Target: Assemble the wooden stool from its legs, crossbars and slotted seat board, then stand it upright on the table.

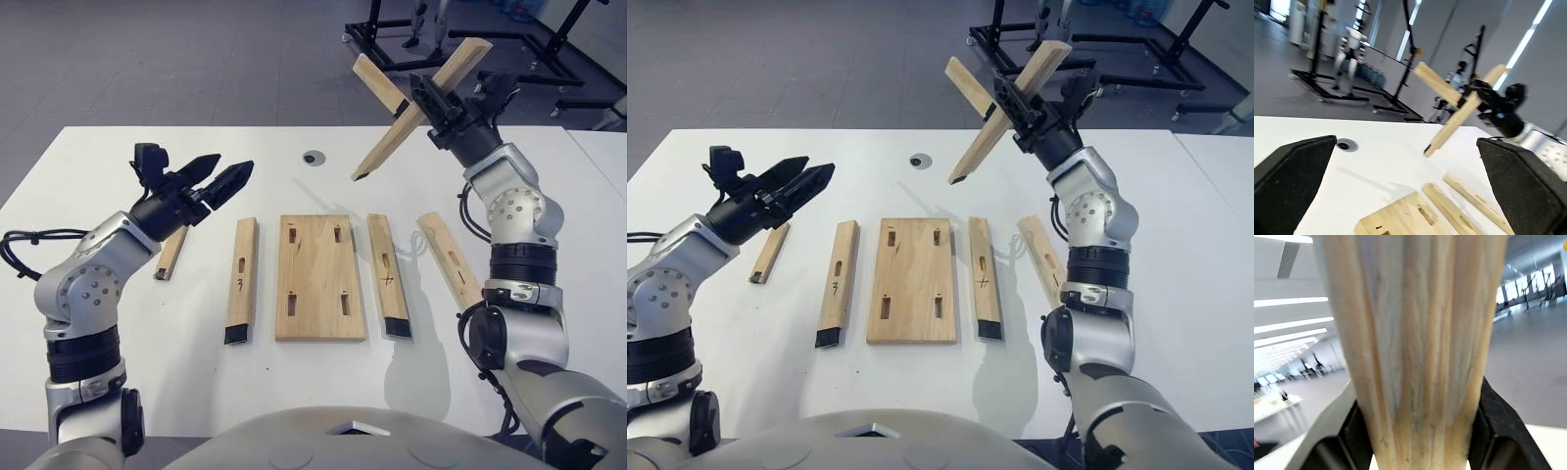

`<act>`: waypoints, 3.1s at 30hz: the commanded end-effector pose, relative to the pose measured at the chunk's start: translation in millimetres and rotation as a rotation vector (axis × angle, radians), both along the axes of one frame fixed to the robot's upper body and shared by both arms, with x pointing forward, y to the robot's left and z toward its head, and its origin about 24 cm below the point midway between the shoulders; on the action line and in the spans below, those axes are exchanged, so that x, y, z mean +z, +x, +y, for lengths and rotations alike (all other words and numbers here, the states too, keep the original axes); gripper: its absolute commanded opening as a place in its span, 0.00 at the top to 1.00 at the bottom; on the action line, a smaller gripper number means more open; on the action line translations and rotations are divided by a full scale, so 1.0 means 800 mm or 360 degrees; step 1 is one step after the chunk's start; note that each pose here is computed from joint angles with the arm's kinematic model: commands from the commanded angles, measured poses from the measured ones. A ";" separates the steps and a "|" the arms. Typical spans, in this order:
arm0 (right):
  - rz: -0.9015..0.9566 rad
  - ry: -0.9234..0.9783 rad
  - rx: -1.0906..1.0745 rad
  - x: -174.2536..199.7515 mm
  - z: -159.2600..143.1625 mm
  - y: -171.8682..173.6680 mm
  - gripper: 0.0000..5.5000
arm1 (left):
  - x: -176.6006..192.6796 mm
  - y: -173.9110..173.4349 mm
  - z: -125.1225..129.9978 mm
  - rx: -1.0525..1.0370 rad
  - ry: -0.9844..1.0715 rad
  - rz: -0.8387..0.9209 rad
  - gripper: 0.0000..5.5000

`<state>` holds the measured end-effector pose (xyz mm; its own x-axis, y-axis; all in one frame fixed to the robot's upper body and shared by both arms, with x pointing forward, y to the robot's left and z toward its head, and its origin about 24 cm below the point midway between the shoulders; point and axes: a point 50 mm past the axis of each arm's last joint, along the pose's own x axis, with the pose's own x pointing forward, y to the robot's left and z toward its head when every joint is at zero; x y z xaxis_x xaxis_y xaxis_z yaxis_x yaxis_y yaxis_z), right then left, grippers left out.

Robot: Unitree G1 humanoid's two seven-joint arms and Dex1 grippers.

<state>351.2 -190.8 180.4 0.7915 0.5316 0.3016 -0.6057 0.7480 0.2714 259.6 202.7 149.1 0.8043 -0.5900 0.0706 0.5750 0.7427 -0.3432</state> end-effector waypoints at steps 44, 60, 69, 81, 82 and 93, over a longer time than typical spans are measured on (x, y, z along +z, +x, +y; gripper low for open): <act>-0.0383 -0.0243 0.1131 -0.070 0.009 -0.015 0.62 | -0.038 -0.020 -0.022 -0.0424 0.0105 0.0233 0.05; -0.0294 -0.0159 0.1182 -0.089 0.009 -0.028 0.62 | -0.037 -0.056 -0.041 -0.0640 0.0228 0.0309 0.05; -0.0313 -0.0178 0.1187 -0.084 0.015 -0.022 0.62 | -0.038 -0.054 -0.042 -0.0648 0.0228 0.0318 0.05; -0.0357 -0.0214 0.1197 -0.074 0.018 -0.017 0.62 | -0.041 -0.055 -0.044 -0.0649 0.0218 0.0331 0.05; -0.0351 -0.0221 0.1200 -0.076 0.018 -0.018 0.62 | -0.042 -0.055 -0.044 -0.0649 0.0218 0.0331 0.05; -0.0373 -0.0264 0.1193 -0.066 0.015 -0.013 0.62 | -0.042 -0.058 -0.046 -0.0648 0.0205 0.0340 0.05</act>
<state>336.4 -180.3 116.4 0.1471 0.9438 0.2961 -0.9891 0.1426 0.0366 214.8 166.7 115.1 0.4955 -0.8542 -0.1576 0.7561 0.5135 -0.4058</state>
